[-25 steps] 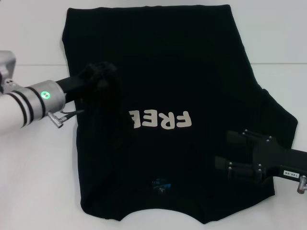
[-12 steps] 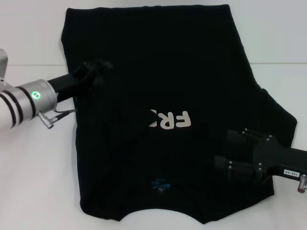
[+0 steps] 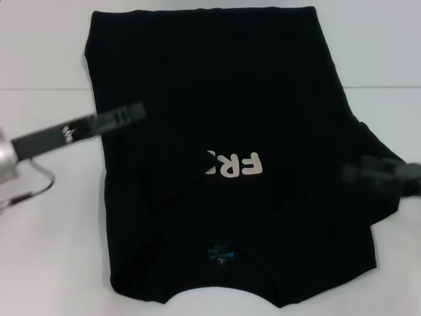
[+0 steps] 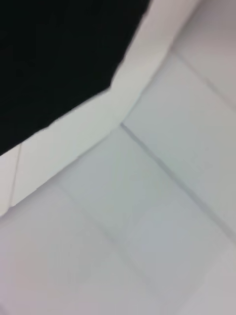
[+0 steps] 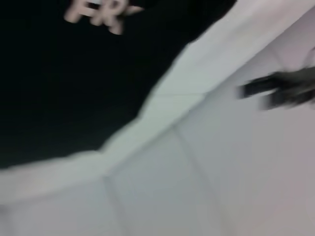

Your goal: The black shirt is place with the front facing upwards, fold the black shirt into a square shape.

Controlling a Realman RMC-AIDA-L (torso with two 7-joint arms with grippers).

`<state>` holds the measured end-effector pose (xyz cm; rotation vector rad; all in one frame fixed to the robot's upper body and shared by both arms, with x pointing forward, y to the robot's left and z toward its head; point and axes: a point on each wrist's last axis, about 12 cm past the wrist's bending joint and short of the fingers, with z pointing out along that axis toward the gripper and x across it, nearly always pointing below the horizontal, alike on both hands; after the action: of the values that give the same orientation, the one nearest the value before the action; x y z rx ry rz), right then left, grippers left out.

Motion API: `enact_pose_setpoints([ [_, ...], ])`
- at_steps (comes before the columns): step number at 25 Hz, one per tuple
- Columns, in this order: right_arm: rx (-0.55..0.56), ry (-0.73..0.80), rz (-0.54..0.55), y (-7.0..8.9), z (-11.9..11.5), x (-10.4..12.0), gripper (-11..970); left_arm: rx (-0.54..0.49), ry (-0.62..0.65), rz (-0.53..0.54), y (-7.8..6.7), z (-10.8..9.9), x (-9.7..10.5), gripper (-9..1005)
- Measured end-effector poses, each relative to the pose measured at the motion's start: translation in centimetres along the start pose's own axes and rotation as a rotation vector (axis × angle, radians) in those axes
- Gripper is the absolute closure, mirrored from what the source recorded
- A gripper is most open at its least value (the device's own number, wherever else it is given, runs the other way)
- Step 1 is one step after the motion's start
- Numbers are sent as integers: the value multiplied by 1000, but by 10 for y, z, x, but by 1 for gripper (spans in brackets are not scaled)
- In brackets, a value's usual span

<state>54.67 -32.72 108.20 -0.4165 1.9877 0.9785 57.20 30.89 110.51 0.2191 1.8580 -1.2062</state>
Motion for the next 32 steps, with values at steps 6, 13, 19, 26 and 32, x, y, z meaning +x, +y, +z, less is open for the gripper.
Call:
enact_pose_setpoints([
  [6, 158, 170, 202, -18, -22, -54, 48, 62, 19, 213, -10, -39, 15, 302],
  [13, 393, 388, 296, -14, -15, -101, 47, 86, 91, 277, -15, -56, 20, 280],
  [19, 551, 500, 233, -16, 6, -112, 48, 90, 102, 286, -15, -56, 20, 280],
  [26, 629, 531, 204, -21, 23, -109, 47, 99, 104, 288, -16, -54, 20, 279],
  [32, 633, 536, 224, -30, 35, -95, 47, 103, 109, 291, -17, -54, 20, 279],
])
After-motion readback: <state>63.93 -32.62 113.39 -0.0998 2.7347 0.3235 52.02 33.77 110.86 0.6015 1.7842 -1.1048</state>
